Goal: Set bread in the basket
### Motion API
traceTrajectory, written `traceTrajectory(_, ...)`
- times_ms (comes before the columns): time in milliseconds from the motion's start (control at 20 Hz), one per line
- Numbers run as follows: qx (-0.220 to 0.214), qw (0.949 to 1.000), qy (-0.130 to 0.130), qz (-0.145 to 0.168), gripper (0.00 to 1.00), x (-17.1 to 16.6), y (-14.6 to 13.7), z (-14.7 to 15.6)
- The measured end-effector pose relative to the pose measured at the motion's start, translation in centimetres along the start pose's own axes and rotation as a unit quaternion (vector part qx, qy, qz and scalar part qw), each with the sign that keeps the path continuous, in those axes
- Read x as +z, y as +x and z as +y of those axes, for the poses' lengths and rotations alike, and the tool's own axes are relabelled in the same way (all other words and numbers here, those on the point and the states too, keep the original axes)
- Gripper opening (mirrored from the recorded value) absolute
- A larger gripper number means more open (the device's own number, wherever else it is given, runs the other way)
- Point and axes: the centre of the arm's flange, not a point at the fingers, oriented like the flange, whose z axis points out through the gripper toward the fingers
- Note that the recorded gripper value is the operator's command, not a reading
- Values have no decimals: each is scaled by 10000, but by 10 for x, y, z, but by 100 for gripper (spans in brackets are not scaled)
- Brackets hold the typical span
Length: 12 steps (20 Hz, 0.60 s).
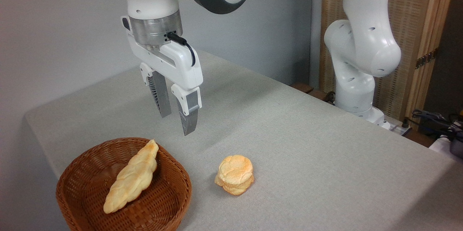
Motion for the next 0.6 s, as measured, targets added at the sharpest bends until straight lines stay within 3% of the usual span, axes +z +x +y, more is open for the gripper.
traceTrajectory(350,52,9998,-126,-160,100,4,-1,6)
traceTrajectory(600,81,9999,-62,-93,100,6,4,6)
